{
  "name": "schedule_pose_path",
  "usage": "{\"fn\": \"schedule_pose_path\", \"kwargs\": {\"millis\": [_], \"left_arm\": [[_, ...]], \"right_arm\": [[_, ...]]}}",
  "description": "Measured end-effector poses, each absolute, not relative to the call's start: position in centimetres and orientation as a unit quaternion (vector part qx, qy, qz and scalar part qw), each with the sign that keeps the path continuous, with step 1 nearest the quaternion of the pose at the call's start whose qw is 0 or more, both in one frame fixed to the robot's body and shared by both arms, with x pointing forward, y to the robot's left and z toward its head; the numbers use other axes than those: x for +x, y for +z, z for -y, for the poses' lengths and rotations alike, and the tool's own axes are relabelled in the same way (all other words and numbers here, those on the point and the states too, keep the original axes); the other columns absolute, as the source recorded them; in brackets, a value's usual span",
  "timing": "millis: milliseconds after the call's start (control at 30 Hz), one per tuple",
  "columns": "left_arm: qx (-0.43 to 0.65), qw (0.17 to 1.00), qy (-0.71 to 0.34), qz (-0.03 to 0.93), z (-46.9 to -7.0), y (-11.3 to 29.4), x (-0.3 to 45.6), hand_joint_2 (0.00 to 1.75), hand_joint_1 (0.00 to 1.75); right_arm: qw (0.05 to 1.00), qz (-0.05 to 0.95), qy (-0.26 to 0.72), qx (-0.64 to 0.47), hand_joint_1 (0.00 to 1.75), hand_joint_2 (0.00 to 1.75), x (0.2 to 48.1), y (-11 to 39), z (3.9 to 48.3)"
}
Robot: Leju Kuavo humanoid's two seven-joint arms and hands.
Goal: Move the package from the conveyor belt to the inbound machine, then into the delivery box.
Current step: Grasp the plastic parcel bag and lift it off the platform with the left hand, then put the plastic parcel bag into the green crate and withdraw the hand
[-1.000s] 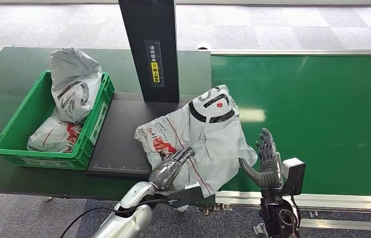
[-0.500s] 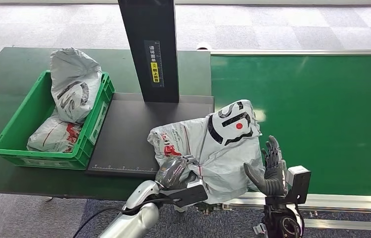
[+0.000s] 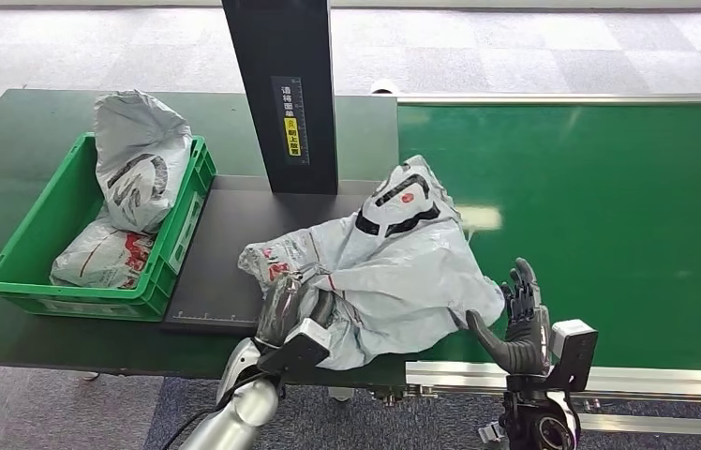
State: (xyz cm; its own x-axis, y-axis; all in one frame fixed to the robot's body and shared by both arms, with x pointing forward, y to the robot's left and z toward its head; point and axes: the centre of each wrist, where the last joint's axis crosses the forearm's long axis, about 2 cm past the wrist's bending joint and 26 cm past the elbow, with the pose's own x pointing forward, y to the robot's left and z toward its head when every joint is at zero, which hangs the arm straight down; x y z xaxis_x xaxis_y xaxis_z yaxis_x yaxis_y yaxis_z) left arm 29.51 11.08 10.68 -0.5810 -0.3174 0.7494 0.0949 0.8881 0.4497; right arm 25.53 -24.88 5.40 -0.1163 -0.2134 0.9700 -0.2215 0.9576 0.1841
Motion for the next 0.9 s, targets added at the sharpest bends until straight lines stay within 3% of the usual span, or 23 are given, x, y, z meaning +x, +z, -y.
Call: {"fn": "schedule_pose_path", "kwargs": {"millis": [400,567,900], "left_arm": [[0.198,0.322,-0.057,0.924,-15.1,15.3,29.2,1.75,1.75],[0.276,0.256,-0.042,0.926,-18.1,17.8,29.6,1.75,1.75],[0.396,0.222,-0.010,0.891,-23.4,20.1,30.8,1.75,1.72]], "right_arm": [[0.649,0.748,-0.010,0.138,0.00,1.75,24.5,5.0,25.4],[0.647,0.750,-0.014,0.135,0.00,1.75,23.9,5.0,25.6],[0.647,0.751,-0.015,0.132,0.00,1.75,23.5,5.0,25.7]]}}
